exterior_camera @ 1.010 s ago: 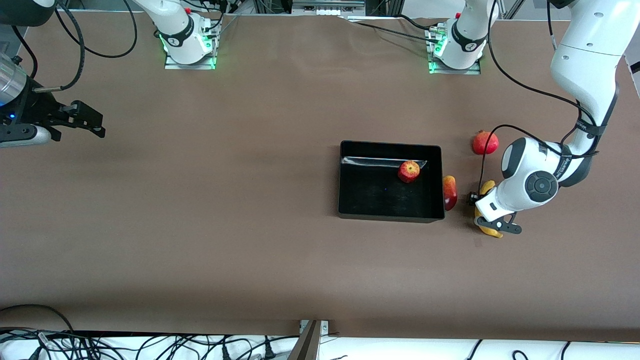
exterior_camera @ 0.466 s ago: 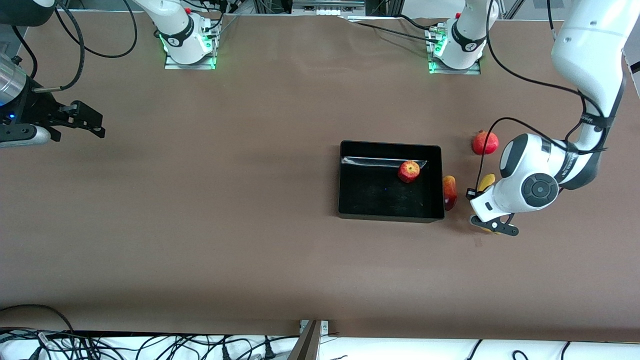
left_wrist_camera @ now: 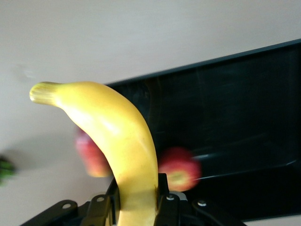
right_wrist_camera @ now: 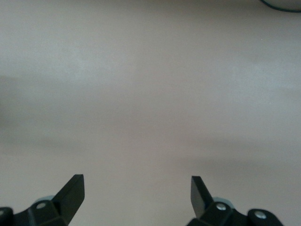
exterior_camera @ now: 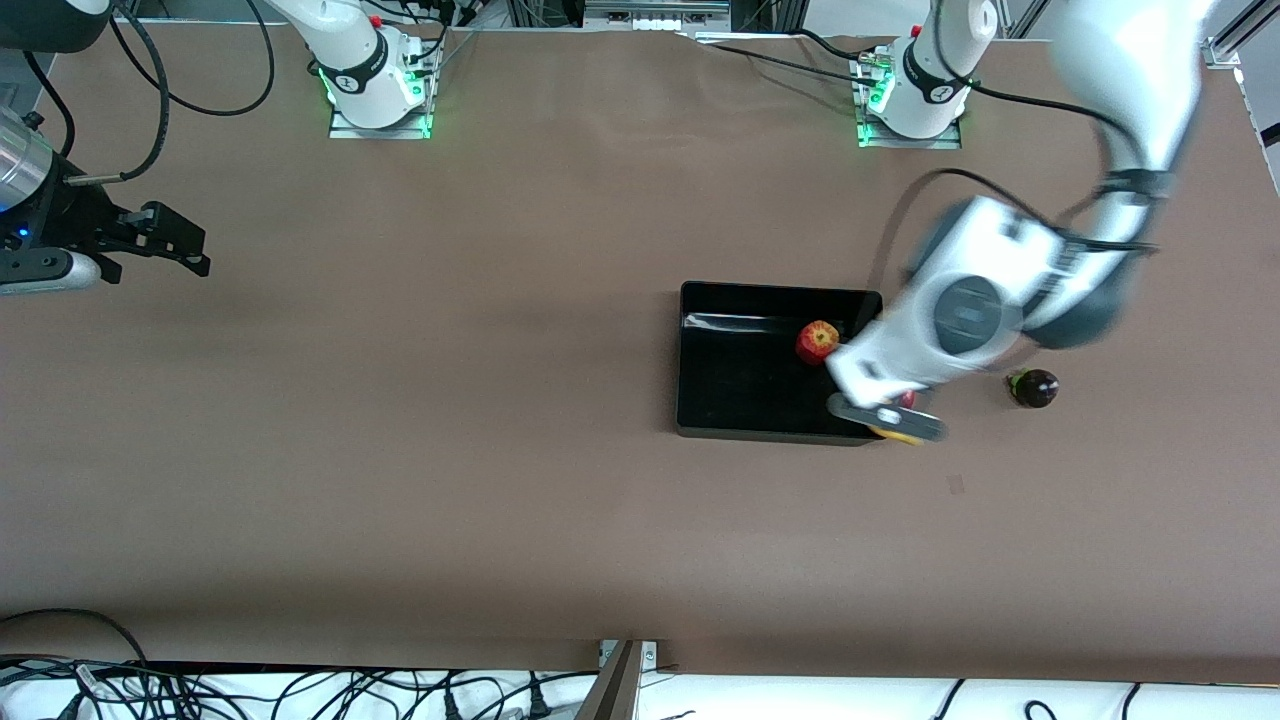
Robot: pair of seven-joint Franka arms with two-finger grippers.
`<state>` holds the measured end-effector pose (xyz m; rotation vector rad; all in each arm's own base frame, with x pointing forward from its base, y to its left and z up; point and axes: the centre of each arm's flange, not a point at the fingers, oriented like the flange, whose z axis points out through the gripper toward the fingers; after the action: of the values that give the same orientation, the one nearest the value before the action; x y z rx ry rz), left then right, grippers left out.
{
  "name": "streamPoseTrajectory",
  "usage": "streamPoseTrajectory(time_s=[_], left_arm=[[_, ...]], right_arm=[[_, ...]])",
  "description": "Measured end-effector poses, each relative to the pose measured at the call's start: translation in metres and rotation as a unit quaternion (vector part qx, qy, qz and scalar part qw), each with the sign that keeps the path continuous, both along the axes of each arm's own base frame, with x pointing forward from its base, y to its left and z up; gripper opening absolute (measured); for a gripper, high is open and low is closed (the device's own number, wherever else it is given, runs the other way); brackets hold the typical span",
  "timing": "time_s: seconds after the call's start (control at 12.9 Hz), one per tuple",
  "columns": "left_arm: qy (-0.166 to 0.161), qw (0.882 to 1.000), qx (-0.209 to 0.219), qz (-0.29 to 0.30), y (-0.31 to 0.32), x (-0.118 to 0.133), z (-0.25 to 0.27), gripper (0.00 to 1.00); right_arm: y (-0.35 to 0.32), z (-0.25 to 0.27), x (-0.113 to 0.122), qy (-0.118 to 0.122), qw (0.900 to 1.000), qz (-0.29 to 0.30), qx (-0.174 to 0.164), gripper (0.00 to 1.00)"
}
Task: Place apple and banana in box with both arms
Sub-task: 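Carry the banana with the left gripper into the box and release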
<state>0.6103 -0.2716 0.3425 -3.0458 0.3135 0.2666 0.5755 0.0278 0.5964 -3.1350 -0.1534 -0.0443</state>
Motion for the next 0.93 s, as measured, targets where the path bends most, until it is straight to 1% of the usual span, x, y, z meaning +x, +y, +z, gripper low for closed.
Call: streamPoseTrajectory(time_s=[0.08, 0.23, 0.39, 0.54, 0.62, 0.78, 0.93], left_arm=[[-0.008, 1.0, -0.006, 0.016, -0.04, -0.014, -0.014, 0.33], [-0.003, 0.999, -0.02, 0.027, -0.09, -0.035, -0.057, 0.33], [0.012, 0.999, -0.027, 0.037, -0.099, -0.039, -0.099, 0.33], [0.021, 0.998, -0.028, 0.045, -0.092, -0.036, -0.119, 0.34], [0.021, 0.998, -0.028, 0.048, -0.089, -0.034, -0.12, 0.4], [0.012, 0.998, -0.03, 0.056, -0.082, -0.023, -0.106, 0.6], [-0.003, 0.997, -0.015, 0.07, -0.062, -0.008, -0.063, 0.81]], right_arm=[[0.0, 0.0, 0.0, 0.0, 1.0, 0.0, 0.0, 1.0], [0.0, 0.0, 0.0, 0.0, 1.0, 0.0, 0.0, 1.0], [0.0, 0.0, 0.0, 0.0, 1.0, 0.0, 0.0, 1.0], [0.0, 0.0, 0.0, 0.0, 1.0, 0.0, 0.0, 1.0], [0.0, 0.0, 0.0, 0.0, 1.0, 0.0, 0.0, 1.0], [0.0, 0.0, 0.0, 0.0, 1.0, 0.0, 0.0, 1.0], [0.0, 0.0, 0.0, -0.001, 1.0, 0.0, 0.0, 1.0]])
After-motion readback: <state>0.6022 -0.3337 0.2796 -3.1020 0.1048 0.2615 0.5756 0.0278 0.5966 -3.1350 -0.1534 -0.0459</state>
